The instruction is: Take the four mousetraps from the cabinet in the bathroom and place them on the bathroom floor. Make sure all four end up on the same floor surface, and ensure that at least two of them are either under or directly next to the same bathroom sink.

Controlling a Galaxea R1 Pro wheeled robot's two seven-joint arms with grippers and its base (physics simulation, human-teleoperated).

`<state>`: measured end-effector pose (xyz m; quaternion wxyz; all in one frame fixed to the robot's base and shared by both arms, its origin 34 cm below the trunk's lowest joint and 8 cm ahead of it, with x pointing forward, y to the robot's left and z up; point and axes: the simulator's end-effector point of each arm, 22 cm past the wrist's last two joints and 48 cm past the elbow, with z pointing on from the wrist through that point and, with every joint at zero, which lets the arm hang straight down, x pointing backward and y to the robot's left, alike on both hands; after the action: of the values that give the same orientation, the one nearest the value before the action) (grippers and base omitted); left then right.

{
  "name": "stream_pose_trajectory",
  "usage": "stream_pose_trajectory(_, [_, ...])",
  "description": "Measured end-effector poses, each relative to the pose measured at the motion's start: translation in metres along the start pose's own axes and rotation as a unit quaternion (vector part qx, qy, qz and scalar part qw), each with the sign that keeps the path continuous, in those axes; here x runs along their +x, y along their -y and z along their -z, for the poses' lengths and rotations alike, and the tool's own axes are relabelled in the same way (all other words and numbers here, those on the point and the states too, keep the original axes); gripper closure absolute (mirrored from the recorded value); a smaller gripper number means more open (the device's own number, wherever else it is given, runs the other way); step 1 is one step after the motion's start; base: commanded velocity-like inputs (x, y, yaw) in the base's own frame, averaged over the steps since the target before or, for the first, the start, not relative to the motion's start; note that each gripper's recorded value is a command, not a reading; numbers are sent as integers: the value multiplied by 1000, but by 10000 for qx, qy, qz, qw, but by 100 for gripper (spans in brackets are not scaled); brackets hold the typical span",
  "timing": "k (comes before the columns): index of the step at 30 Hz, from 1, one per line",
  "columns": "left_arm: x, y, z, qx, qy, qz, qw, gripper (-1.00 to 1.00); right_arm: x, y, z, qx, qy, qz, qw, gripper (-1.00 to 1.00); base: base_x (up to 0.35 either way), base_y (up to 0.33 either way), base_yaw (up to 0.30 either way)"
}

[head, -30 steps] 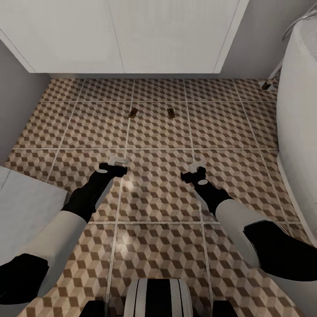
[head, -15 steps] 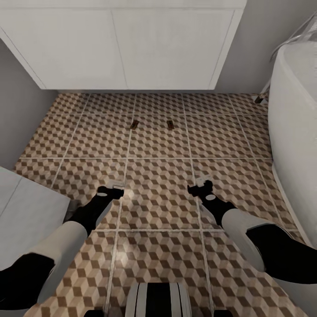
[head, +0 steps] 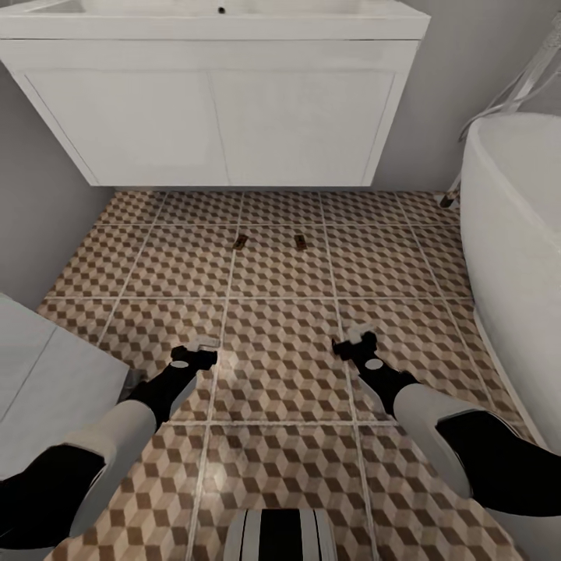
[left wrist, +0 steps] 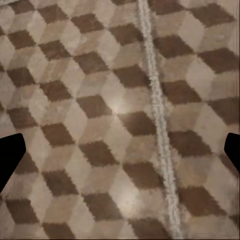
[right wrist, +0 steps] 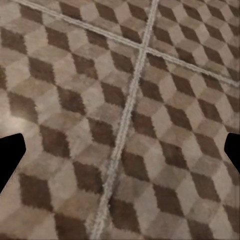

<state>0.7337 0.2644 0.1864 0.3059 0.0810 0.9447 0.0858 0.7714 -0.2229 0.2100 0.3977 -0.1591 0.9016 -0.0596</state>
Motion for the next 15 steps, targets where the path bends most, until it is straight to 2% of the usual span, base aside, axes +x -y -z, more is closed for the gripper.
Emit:
stream_pose_trajectory(7, [-10,-1,13,-16,146,25,9999,-100,-24,9,11,64,174,0,9998,-100,0,0,0])
stream_pose_trajectory(15, [-9,-2,28,-42,321,57,9995,-100,-18,7,31,59,163,3,9998,-100,0,0,0])
